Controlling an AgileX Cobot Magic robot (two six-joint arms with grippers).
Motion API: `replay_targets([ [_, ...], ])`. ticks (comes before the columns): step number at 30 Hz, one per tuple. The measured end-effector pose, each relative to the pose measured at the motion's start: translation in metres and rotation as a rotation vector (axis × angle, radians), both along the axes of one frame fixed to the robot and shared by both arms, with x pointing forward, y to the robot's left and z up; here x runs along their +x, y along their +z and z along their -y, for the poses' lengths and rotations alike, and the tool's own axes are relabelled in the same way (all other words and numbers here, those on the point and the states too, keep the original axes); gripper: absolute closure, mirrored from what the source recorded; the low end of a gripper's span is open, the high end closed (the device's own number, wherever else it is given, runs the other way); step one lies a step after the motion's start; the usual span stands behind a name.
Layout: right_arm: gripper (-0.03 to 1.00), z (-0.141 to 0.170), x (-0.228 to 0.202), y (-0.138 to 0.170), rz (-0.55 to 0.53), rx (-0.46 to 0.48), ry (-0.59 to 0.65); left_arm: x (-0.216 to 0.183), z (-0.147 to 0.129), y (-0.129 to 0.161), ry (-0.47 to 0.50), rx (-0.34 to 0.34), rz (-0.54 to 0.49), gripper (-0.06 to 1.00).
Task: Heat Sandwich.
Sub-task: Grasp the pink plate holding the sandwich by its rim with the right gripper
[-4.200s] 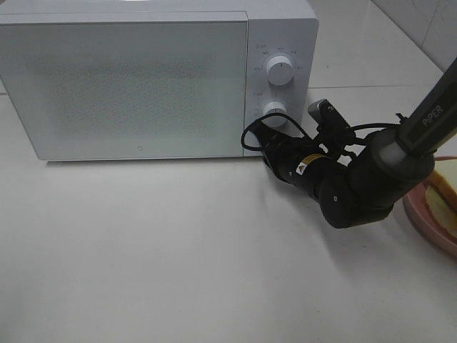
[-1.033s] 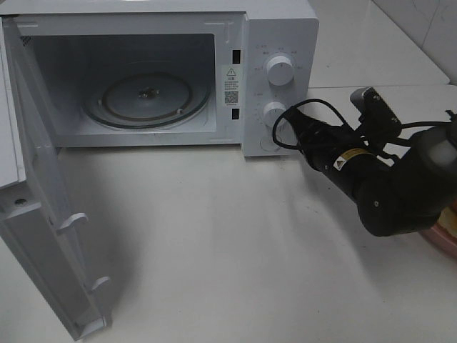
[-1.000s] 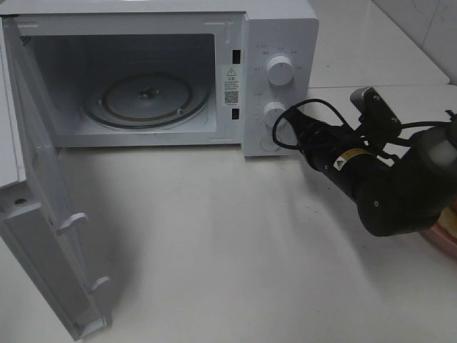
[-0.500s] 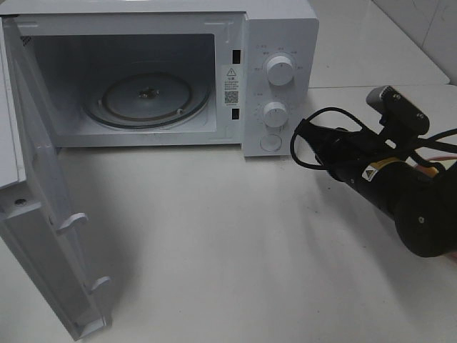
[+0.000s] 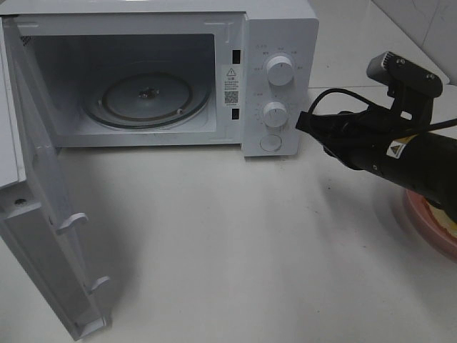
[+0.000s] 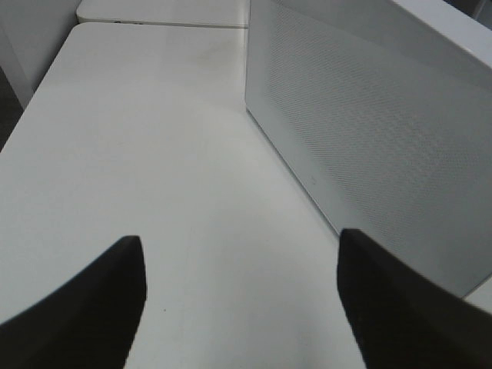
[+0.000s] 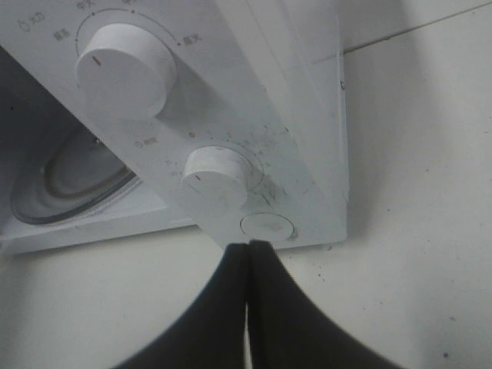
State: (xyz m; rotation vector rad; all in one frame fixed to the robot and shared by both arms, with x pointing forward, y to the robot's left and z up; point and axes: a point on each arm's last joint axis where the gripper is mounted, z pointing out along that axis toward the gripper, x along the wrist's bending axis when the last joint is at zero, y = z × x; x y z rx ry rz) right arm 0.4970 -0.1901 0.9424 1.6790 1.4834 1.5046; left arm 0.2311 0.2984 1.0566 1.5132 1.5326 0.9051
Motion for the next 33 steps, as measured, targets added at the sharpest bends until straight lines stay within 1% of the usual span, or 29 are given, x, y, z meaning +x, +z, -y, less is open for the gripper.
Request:
replay_targets([
  [1, 0.95, 0.0, -0.002, 0.001, -0.012, -0.019, 0.007, 0.0, 0.0, 0.0, 0.0, 0.0, 0.0, 0.27],
  [2, 0.95, 0.0, -0.002, 0.001, -0.012, -0.019, 0.007, 0.0, 0.0, 0.0, 0.0, 0.0, 0.0, 0.27],
  [3, 0.94, 0.001, -0.004, 0.003, -0.032, -0.04, 0.016, 0.0, 0.0, 0.0, 0.0, 0.0, 0.0, 0.27],
  [4, 0.93, 0.001, -0.006, 0.005, -0.082, -0.084, 0.036, 0.0, 0.0, 0.0, 0.0, 0.0, 0.0, 0.27],
  [5, 0.92, 0.001, -0.007, 0.007, -0.106, -0.106, 0.046, 0.0, 0.0, 0.0, 0.0, 0.0, 0.0, 0.27],
  [7, 0.91, 0.001, -0.007, 0.008, -0.124, -0.124, 0.056, 0.0, 0.0, 0.0, 0.0, 0.0, 0.0, 0.27],
  [10, 0.86, -0.003, -0.005, 0.02, -0.198, -0.194, 0.1, 0.0, 0.0, 0.0, 0.0, 0.0, 0.0, 0.27],
  [11, 0.84, -0.003, -0.004, 0.021, -0.226, -0.212, 0.111, 0.0, 0.0, 0.0, 0.0, 0.0, 0.0, 0.27],
  [12, 0.84, -0.003, -0.004, 0.021, -0.226, -0.212, 0.111, 0.0, 0.0, 0.0, 0.0, 0.0, 0.0, 0.27],
  [13, 0.82, -0.006, -0.002, 0.027, -0.268, -0.242, 0.134, 0.0, 0.0, 0.0, 0.0, 0.0, 0.0, 0.27],
  [14, 0.76, -0.007, -0.001, 0.029, -0.286, -0.255, 0.143, 0.0, 0.0, 0.0, 0.0, 0.0, 0.0, 0.27],
  [15, 0.72, -0.008, 0.0, 0.032, -0.307, -0.27, 0.155, 0.0, 0.0, 0.0, 0.0, 0.0, 0.0, 0.27],
  [16, 0.72, -0.008, 0.0, 0.032, -0.307, -0.27, 0.155, 0.0, 0.0, 0.0, 0.0, 0.0, 0.0, 0.27],
  [17, 0.69, -0.009, 0.003, 0.036, -0.319, -0.276, 0.162, 0.0, 0.0, 0.0, 0.0, 0.0, 0.0, 0.27],
  [18, 0.62, -0.011, 0.005, 0.041, -0.357, -0.294, 0.178, 0.0, 0.0, 0.0, 0.0, 0.0, 0.0, 0.27],
  [20, 0.54, -0.013, 0.007, 0.048, -0.39, -0.313, 0.195, 0.0, 0.0, 0.0, 0.0, 0.0, 0.0, 0.27],
  [21, 0.54, -0.013, 0.007, 0.048, -0.39, -0.313, 0.195, 0.0, 0.0, 0.0, 0.0, 0.0, 0.0, 0.27],
  [22, 0.47, -0.014, 0.009, 0.053, -0.422, -0.333, 0.21, 0.0, 0.0, 0.0, 0.0, 0.0, 0.0, 0.27],
  [23, 0.44, -0.015, 0.01, 0.057, -0.437, -0.342, 0.216, 0.0, 0.0, 0.0, 0.0, 0.0, 0.0, 0.27],
  [25, 0.4, -0.016, 0.012, 0.064, -0.455, -0.366, 0.229, 0.0, 0.0, 0.0, 0.0, 0.0, 0.0, 0.27],
  [26, 0.4, -0.016, 0.012, 0.064, -0.455, -0.366, 0.229, 0.0, 0.0, 0.0, 0.0, 0.0, 0.0, 0.27],
  [27, 0.36, -0.016, 0.014, 0.07, -0.477, -0.395, 0.241, 0.0, 0.0, 0.0, 0.0, 0.0, 0.0, 0.27],
  [29, 0.33, -0.016, 0.014, 0.075, -0.511, -0.427, 0.252, 0.0, 0.0, 0.0, 0.0, 0.0, 0.0, 0.27],
  [30, 0.33, -0.016, 0.014, 0.075, -0.511, -0.427, 0.252, 0.0, 0.0, 0.0, 0.0, 0.0, 0.0, 0.27],
  [33, 0.3, -0.014, 0.014, 0.087, -0.578, -0.472, 0.265, 0.0, 0.0, 0.0, 0.0, 0.0, 0.0, 0.27],
])
